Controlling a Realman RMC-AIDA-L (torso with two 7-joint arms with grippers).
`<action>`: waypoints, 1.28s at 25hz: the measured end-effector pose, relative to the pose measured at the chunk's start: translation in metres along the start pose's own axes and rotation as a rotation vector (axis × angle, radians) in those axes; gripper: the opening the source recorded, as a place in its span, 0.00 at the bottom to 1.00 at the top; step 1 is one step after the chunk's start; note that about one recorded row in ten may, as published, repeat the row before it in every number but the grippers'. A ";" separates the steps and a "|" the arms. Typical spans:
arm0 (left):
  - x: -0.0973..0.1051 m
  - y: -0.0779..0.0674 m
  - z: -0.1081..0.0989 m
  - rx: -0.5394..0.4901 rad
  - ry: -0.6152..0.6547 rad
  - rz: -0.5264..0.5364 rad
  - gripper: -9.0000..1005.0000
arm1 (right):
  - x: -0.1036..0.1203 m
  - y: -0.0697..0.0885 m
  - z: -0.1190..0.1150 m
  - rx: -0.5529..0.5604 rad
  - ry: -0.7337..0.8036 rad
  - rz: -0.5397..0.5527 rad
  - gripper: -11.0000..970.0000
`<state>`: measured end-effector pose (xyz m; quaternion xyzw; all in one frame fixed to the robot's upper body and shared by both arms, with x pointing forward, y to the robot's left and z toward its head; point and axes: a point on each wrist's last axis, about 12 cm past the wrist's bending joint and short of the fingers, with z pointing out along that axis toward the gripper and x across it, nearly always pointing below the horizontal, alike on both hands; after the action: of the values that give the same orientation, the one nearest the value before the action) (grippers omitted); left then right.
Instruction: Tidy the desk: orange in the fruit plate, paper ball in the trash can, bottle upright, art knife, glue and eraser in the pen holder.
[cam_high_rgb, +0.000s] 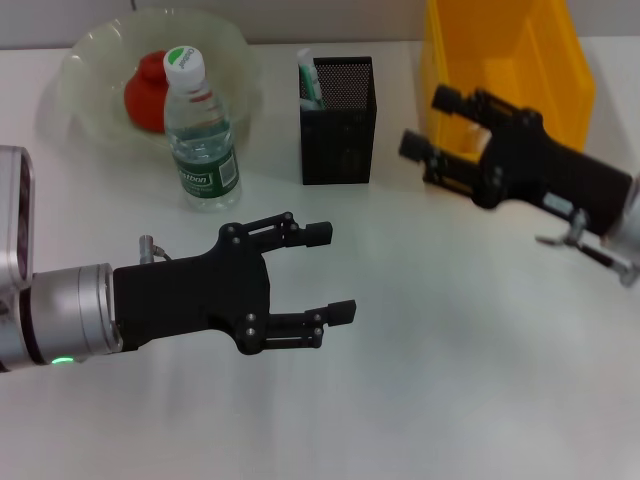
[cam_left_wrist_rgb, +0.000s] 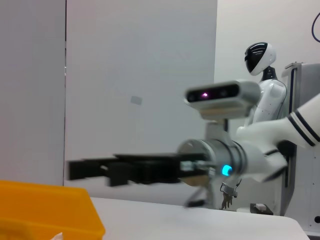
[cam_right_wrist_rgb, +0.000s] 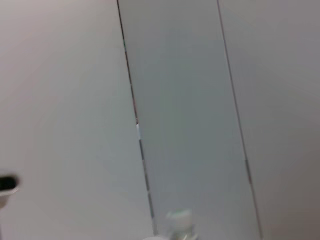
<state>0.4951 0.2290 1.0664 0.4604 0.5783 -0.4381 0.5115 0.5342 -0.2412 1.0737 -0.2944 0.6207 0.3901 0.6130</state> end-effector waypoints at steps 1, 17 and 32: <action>0.000 0.000 -0.001 -0.001 0.001 -0.001 0.81 | 0.007 0.008 -0.010 -0.019 0.012 0.009 0.78; 0.000 -0.002 -0.006 0.011 0.005 -0.019 0.81 | 0.043 0.055 -0.035 -0.231 0.106 -0.027 0.78; 0.009 -0.016 -0.018 0.009 -0.004 -0.068 0.81 | 0.048 0.062 -0.039 -0.242 0.083 -0.097 0.78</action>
<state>0.4757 0.2439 1.0598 0.4418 0.5908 -0.4587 0.4954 0.4569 -0.2364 1.0315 -0.4116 0.5790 0.4197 0.5651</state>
